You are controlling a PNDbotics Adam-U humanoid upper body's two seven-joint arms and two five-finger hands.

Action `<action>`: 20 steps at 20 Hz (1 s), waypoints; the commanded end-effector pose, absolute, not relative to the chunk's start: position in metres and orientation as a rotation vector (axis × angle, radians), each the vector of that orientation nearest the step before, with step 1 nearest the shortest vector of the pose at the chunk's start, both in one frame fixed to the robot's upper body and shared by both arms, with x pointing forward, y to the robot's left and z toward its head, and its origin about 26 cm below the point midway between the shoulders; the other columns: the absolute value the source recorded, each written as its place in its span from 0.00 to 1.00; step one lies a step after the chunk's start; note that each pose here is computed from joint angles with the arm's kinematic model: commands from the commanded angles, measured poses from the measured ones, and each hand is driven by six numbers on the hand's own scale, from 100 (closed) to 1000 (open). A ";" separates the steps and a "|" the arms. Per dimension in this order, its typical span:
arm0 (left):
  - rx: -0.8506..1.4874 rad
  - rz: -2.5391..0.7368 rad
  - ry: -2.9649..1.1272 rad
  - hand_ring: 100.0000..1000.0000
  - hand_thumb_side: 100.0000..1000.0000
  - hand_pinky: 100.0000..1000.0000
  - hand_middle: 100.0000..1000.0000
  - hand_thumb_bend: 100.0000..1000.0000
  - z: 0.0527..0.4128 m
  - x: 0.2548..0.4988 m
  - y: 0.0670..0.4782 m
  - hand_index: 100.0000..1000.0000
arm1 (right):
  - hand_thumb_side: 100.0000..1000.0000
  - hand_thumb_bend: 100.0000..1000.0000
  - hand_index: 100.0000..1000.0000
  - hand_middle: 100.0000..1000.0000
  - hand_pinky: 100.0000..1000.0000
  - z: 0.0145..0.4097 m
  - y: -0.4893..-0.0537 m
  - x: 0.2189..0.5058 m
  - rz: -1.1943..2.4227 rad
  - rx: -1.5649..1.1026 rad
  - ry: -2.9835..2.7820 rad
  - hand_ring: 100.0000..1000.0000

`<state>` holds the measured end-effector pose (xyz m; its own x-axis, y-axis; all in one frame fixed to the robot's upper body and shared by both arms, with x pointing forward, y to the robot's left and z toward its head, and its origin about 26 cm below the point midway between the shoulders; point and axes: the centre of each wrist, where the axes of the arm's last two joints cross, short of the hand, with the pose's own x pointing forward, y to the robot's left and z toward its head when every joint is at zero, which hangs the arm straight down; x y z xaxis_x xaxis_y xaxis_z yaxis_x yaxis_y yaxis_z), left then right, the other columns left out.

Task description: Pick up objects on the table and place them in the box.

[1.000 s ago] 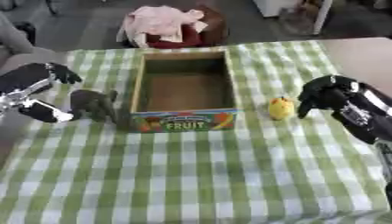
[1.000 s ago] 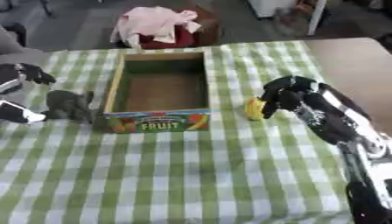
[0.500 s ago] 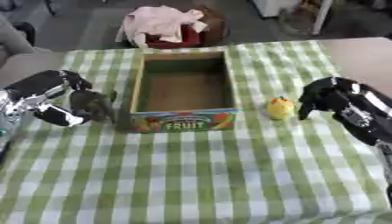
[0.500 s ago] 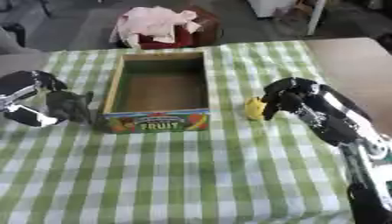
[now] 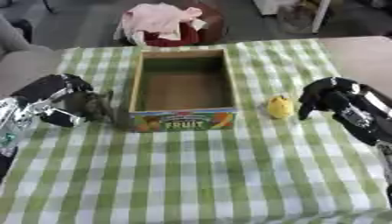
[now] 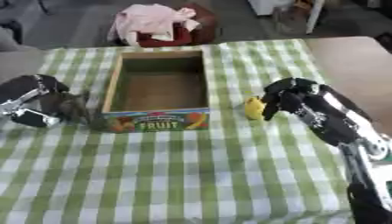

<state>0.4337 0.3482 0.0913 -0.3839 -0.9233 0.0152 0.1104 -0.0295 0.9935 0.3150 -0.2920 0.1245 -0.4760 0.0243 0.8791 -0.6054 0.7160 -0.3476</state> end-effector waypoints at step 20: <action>0.932 -1.439 -1.668 0.41 0.18 0.52 0.34 0.00 0.185 0.438 0.343 0.63 | 0.50 0.04 0.73 0.57 0.50 0.131 -0.293 0.316 0.828 0.434 -1.946 0.53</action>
<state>0.4379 0.3389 0.1546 -0.4550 -0.8845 0.1030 0.0044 0.1135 0.9935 0.3151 -0.2911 0.1243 -0.4737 0.0248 0.8803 -0.6089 0.7130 -0.3477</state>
